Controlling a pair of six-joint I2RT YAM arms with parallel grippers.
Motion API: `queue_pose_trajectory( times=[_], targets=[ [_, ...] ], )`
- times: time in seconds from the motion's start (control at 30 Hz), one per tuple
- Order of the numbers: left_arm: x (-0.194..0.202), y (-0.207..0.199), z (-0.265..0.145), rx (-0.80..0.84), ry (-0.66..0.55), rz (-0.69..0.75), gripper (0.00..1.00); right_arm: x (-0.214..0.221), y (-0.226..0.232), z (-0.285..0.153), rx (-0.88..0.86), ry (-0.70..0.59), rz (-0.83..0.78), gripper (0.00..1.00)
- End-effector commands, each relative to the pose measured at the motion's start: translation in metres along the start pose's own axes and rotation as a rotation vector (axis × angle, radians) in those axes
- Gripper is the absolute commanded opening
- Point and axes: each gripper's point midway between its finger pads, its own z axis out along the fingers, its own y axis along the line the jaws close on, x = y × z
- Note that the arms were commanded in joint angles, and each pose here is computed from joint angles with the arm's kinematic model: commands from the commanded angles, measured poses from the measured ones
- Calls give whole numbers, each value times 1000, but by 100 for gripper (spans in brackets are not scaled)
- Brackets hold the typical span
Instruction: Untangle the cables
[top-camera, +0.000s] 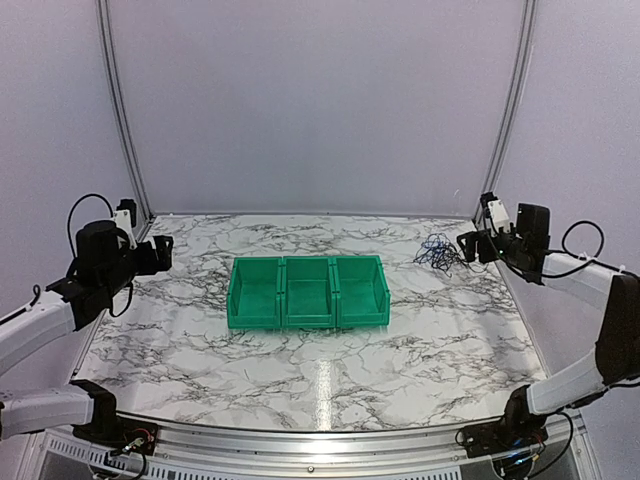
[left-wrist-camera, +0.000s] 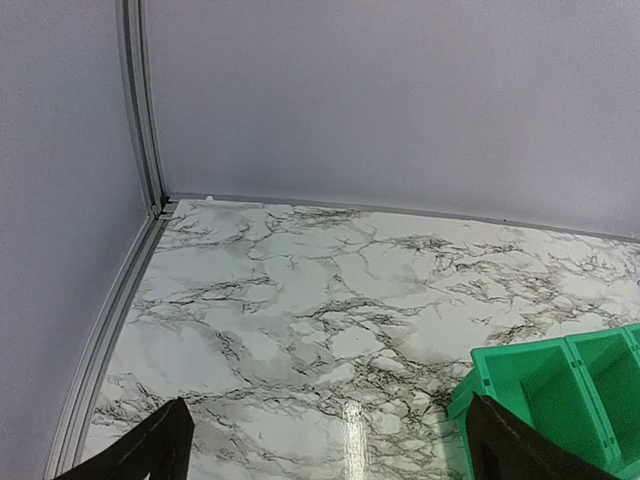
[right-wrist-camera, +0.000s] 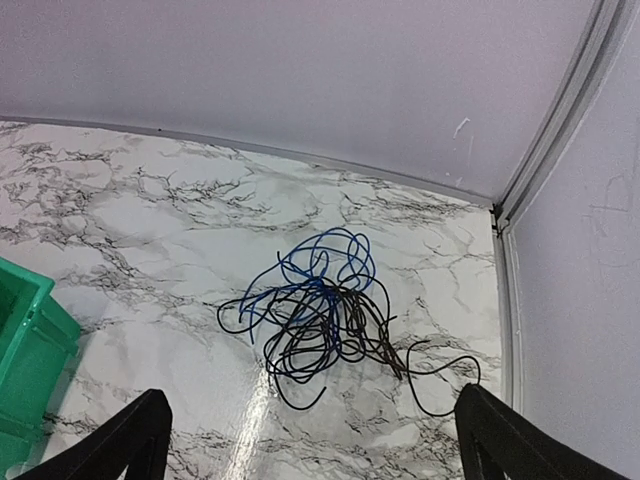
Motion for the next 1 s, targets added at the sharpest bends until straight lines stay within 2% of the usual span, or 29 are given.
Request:
queue_pose_trajectory(
  times=[0.0,0.07,0.17,0.3,0.57,0.97],
  targets=[
    [-2,-15,1,82,4,54,98,-24,-4,8,-21,-30,-29,99],
    [3,-33,1,180,47,109,92,-25,1,17,-59,2,-85,99],
    [4,-57,-2,315,82,110,80,-15,-4,38,-36,87,-100,98],
    [5,-92,-14,497,105,93,79,7,-15,69,1,222,-66,97],
    [16,-117,-18,560,158,119,80,28,-24,110,13,341,15,96],
    [18,-120,-20,550,153,139,80,60,-6,148,-79,467,107,94]
  ],
)
